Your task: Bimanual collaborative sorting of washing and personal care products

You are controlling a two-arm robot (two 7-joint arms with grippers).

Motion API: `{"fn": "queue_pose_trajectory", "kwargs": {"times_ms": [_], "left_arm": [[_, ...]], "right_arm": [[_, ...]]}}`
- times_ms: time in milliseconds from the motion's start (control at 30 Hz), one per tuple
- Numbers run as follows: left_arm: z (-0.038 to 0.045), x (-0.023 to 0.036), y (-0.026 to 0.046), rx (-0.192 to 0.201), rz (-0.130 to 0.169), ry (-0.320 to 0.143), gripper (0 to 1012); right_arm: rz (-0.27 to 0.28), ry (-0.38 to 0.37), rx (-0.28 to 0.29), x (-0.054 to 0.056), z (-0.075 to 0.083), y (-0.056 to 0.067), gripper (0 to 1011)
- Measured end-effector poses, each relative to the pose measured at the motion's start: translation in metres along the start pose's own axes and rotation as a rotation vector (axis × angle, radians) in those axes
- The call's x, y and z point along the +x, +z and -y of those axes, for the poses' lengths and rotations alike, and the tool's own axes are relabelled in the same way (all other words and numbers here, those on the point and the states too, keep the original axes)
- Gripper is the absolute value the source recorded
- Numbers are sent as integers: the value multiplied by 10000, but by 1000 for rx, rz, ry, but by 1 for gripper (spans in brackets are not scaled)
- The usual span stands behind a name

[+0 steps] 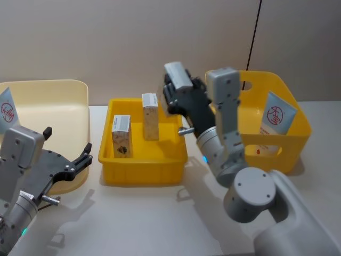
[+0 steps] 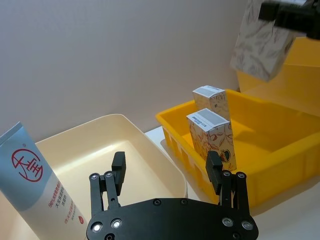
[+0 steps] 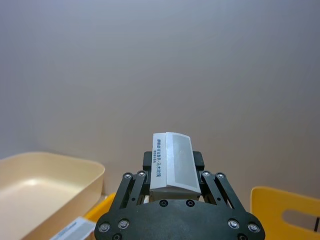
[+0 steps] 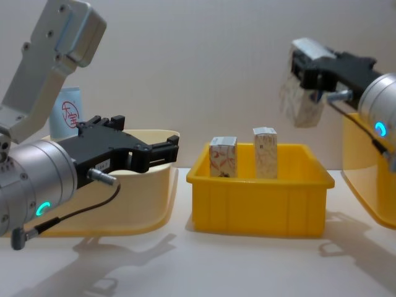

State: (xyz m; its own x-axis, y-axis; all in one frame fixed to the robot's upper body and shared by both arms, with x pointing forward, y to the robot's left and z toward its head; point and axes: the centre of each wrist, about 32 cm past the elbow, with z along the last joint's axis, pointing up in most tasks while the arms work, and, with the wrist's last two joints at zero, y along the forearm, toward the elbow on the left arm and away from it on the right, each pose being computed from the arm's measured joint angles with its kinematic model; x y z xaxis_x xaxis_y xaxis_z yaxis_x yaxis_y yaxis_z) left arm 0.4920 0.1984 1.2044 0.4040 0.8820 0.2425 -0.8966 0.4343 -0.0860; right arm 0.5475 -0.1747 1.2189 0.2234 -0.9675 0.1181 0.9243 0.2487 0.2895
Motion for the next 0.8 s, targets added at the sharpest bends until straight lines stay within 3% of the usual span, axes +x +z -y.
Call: {"fn": "queue_pose_trajectory", "kwargs": {"times_ms": [400,567,800], "left_arm": [[0,0,0,0,0,0,1000],[0,0,0,0,0,0,1000],[0,0,0,0,0,0,1000]], "right_arm": [[20,-101,165,321,25,138,431],[38,-154,190,419,89,177,431],[56,-212,183,502,214,201,431]]}}
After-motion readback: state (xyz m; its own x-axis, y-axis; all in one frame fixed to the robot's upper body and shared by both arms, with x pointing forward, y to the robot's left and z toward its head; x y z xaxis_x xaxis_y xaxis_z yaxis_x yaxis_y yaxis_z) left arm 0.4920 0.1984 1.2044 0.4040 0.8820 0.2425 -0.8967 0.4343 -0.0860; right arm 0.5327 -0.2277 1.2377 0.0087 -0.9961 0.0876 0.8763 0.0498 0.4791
